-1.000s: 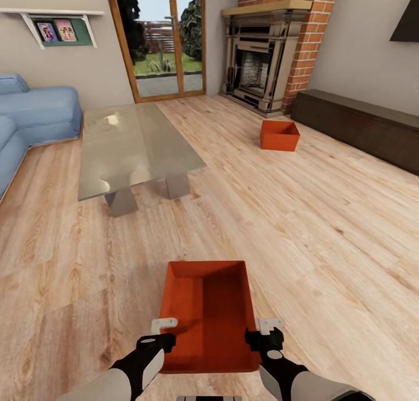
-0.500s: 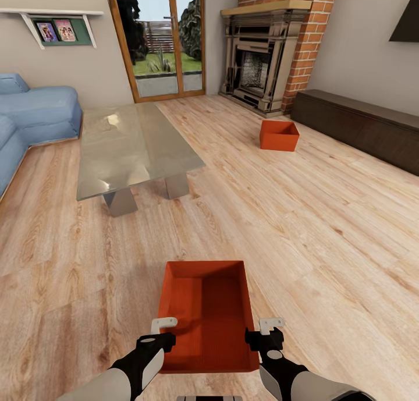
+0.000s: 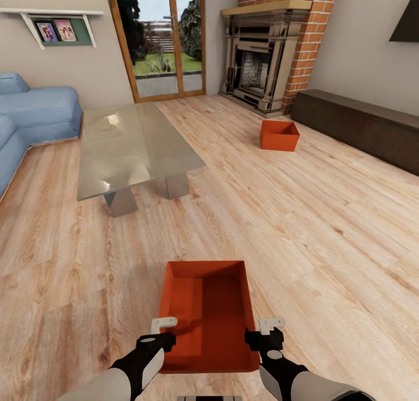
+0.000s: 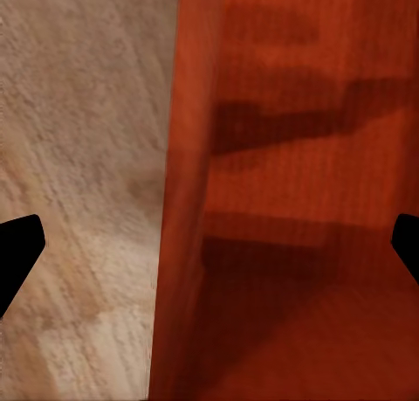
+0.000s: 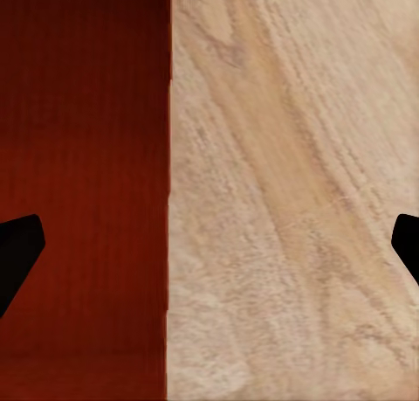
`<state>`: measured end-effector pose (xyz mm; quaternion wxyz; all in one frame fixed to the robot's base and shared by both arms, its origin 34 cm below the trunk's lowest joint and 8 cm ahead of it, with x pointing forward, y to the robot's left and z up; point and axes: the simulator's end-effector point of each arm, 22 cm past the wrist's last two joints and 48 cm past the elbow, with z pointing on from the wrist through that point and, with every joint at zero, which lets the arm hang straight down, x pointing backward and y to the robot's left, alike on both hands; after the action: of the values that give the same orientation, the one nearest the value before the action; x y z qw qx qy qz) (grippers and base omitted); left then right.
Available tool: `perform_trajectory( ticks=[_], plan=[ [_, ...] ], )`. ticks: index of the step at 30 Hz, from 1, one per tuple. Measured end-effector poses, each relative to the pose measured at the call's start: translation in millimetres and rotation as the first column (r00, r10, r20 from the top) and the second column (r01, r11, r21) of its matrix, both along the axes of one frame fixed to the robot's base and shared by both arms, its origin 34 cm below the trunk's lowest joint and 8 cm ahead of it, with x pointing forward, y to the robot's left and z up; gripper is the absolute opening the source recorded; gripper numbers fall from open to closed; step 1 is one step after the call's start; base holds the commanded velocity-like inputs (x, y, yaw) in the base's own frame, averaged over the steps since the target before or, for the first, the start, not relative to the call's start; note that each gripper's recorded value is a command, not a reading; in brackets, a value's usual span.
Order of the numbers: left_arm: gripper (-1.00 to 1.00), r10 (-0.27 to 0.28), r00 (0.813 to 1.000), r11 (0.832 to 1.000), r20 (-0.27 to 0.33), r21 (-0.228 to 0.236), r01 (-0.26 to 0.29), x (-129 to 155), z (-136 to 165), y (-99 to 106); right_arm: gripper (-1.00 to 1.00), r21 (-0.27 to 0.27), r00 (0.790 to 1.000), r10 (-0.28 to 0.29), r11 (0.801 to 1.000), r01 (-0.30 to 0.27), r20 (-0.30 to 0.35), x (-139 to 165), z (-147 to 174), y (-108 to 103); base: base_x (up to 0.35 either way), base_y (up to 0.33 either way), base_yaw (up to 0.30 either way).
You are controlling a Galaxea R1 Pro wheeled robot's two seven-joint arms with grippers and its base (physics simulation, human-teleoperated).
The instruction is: Move the two storage containers from the living room to the garage. In the garage, place one container on the floor and stack the other container on top of it (either order is fine).
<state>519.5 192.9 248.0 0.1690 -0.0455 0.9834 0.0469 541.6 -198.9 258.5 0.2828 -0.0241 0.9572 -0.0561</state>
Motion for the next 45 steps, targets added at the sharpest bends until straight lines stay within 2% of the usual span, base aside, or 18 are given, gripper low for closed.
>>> perform_trajectory(
  ticks=[23,34,45],
  plan=[
    [1.0,0.002,1.0,1.0,0.004,0.001,-0.002,1.8,0.8,0.6,1.0,0.001,1.0,0.0,1.0,0.0,0.001,0.1,0.1,0.8,0.0,0.007,0.0],
    [1.0,0.005,1.0,1.0,0.003,0.004,-0.005,1.9,0.8,2.0,1.0,0.018,1.0,-0.001,1.0,0.0,0.024,4.0,3.9,12.8,0.0,0.0,0.0],
    [1.0,0.002,1.0,1.0,0.0,0.004,-0.002,0.3,0.2,1.1,1.0,0.022,1.0,0.001,1.0,-0.002,0.027,4.5,4.2,14.0,0.0,0.0,0.0]
  ],
)
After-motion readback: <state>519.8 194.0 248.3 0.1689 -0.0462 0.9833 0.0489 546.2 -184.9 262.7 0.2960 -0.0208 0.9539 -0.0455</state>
